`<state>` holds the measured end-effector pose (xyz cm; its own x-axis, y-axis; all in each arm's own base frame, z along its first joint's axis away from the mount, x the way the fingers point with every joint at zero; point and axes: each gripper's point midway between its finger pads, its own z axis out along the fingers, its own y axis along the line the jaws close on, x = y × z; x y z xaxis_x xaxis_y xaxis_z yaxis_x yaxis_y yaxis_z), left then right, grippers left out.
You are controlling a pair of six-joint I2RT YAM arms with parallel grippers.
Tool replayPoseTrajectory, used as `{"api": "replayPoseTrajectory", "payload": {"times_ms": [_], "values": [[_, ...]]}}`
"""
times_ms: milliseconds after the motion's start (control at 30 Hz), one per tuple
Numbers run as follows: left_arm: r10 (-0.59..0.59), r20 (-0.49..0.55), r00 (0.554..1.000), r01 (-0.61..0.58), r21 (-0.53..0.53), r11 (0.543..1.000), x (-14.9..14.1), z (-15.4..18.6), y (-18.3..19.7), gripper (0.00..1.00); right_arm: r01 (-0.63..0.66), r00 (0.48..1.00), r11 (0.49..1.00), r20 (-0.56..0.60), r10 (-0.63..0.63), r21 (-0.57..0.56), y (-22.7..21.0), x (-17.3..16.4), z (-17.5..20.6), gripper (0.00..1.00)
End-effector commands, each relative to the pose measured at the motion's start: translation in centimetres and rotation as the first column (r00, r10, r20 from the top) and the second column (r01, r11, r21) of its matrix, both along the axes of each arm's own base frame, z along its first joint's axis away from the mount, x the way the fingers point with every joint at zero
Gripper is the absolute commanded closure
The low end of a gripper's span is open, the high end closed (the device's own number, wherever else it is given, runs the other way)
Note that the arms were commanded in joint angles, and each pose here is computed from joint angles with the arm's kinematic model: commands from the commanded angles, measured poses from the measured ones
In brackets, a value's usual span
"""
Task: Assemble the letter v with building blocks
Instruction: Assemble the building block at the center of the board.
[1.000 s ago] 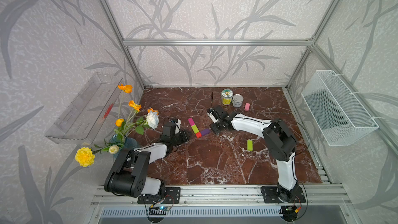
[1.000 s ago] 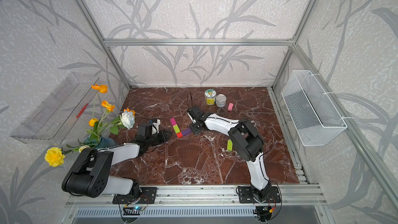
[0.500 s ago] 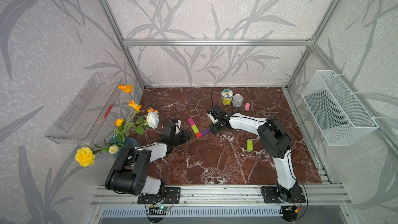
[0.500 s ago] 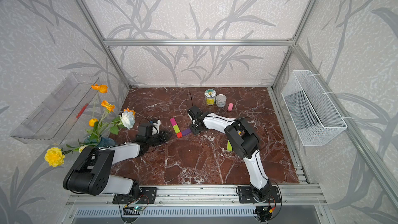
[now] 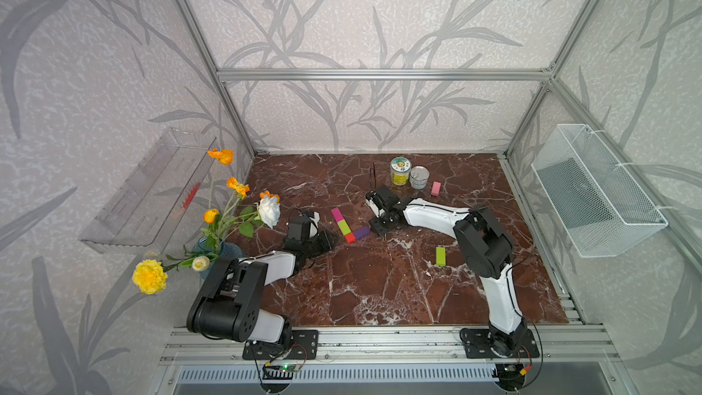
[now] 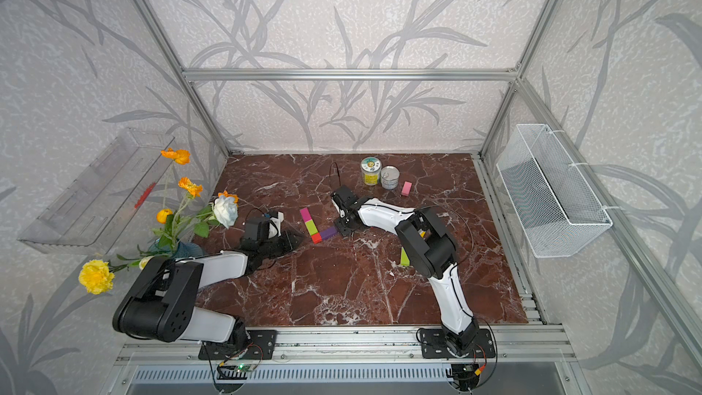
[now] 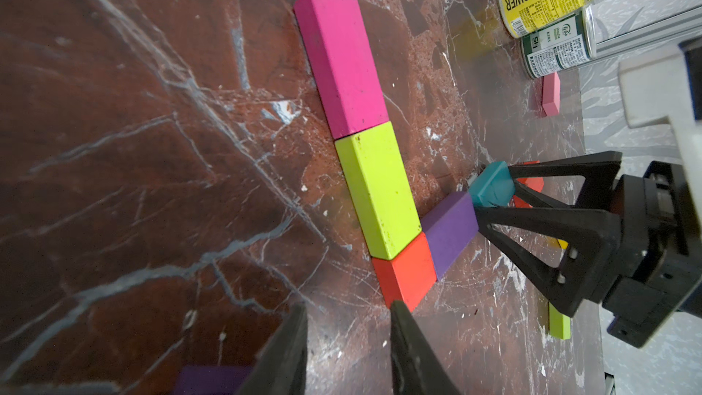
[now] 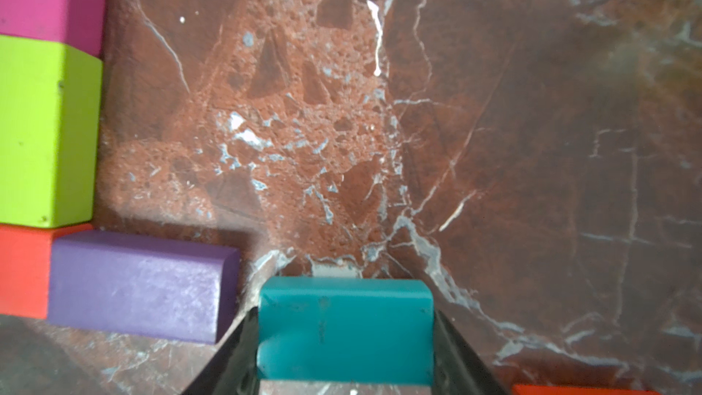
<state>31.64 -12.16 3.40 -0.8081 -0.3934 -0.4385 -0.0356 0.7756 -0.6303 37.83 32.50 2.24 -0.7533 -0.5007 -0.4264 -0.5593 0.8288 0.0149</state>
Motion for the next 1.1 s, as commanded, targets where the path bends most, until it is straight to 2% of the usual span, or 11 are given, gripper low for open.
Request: {"api": "replayPoseTrajectory", "payload": {"times_ms": [0, 67, 233, 633, 767, 1067], "values": [[-0.007, 0.016, 1.000, 0.007, -0.003, 1.000, 0.5, 0.2, -0.3, 0.65, 0.015, 0.999, 1.000, -0.038, -0.016, -0.028, -0.5, -0.2, -1.2, 0.78], [-0.008, 0.017, 1.000, 0.008, -0.004, 1.000, 0.5, 0.3, -0.3, 0.65, 0.018, 0.999, 0.999, -0.037, -0.019, -0.029, -0.7, -0.2, -1.2, 0.73], [-0.008, 0.017, 1.000, 0.008, -0.004, 1.000, 0.5, 0.2, -0.3, 0.65, 0.024, 0.999, 0.999, -0.034, -0.025, -0.023, -0.6, -0.2, -0.9, 0.54], [-0.003, 0.012, 1.000, 0.003, -0.002, 1.000, 0.2, 0.0, -0.2, 0.65, 0.034, 0.999, 0.999, -0.031, -0.034, 0.004, -0.5, 0.0, 0.0, 0.28], [-0.004, 0.013, 1.000, 0.004, -0.004, 1.000, 0.3, 0.0, -0.2, 0.65, 0.037, 0.999, 0.999, -0.033, -0.037, 0.011, -0.5, 0.1, 0.2, 0.23], [-0.005, 0.014, 1.000, 0.005, -0.004, 1.000, 0.2, 0.0, -0.3, 0.65, 0.048, 0.998, 0.996, -0.037, -0.045, 0.073, -0.2, 0.4, 1.4, 0.23]]}}
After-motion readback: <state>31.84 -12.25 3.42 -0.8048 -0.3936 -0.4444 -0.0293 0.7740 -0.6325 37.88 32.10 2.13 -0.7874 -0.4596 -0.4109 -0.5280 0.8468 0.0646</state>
